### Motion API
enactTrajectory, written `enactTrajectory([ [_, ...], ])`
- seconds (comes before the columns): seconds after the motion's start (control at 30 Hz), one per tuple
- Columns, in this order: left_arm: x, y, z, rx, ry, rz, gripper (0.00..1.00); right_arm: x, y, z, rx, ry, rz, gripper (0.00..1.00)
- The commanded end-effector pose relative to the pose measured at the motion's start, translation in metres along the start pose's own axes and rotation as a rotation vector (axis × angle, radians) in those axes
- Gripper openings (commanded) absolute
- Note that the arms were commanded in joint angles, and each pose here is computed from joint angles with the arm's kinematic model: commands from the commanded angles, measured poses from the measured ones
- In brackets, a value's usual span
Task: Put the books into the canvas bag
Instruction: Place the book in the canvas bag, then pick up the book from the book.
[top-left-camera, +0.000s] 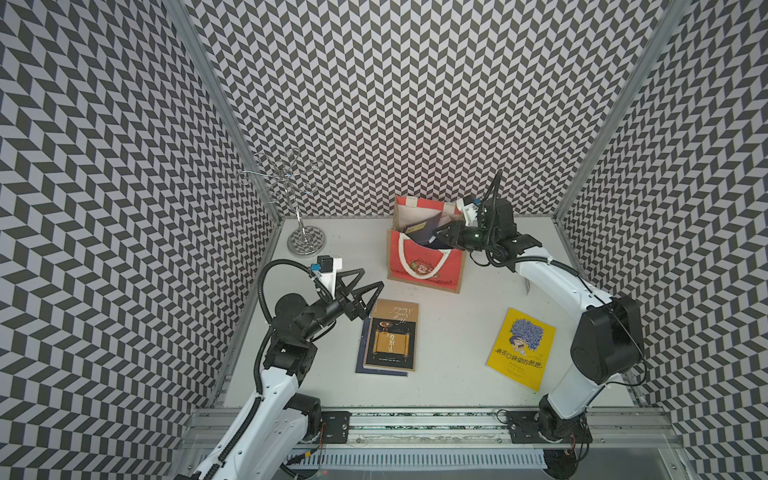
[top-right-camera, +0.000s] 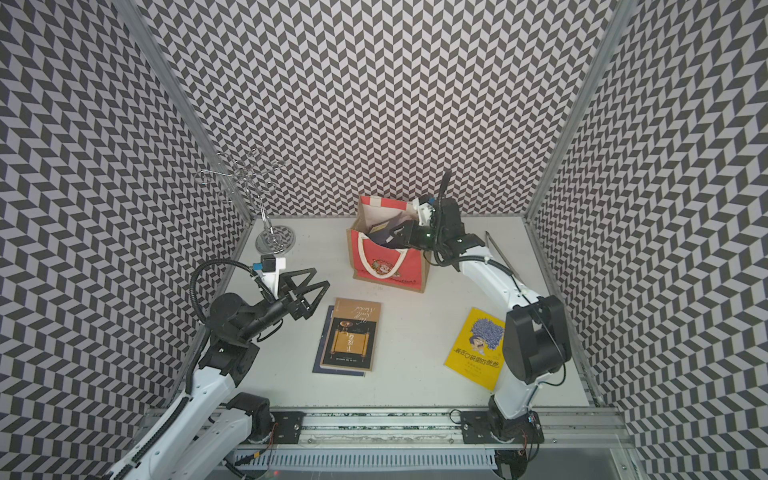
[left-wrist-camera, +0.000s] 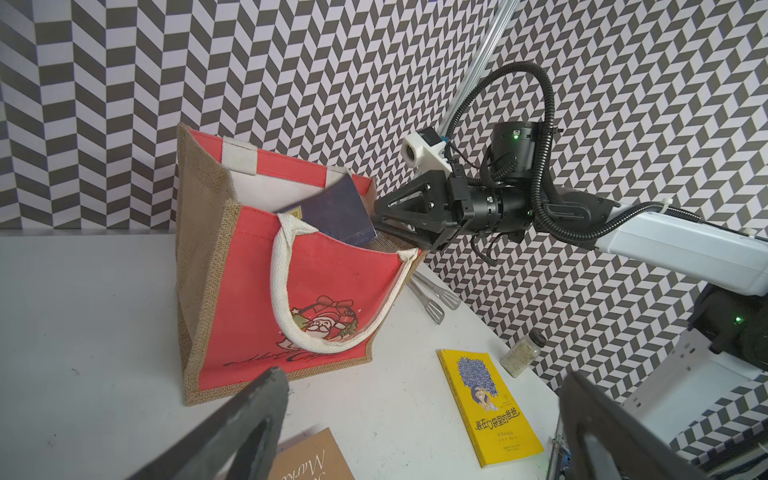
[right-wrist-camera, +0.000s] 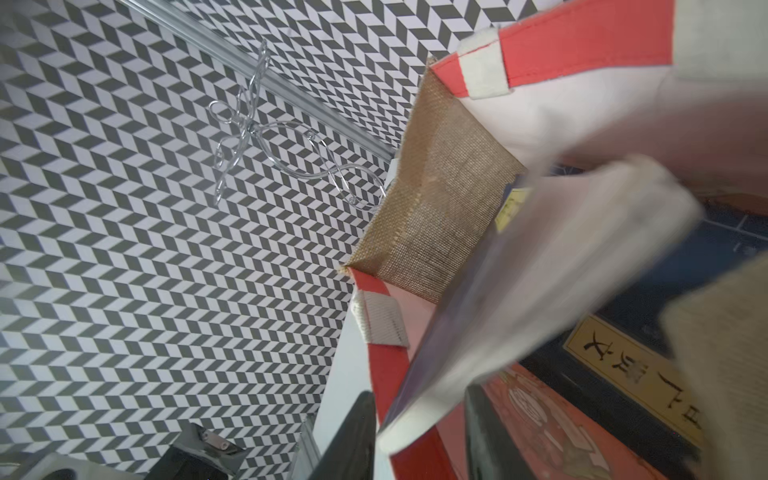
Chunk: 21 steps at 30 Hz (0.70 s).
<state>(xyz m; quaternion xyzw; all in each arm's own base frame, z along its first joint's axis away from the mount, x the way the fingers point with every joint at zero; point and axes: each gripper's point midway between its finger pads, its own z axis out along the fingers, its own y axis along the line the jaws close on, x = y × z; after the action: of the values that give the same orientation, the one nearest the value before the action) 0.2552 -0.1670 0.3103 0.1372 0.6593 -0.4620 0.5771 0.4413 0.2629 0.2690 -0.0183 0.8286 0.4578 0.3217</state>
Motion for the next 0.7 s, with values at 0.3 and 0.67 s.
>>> enactTrajectory([
  [0.3,-0.012,-0.004,0.002,-0.001,-0.023,0.022,1.00,-0.027,-0.002,-0.031,0.097,-0.124,-0.097,0.69],
  [0.67,0.039,0.036,0.002,-0.114,0.073,-0.150,1.00,0.059,0.050,-0.074,-0.100,-0.059,-0.357,0.95],
])
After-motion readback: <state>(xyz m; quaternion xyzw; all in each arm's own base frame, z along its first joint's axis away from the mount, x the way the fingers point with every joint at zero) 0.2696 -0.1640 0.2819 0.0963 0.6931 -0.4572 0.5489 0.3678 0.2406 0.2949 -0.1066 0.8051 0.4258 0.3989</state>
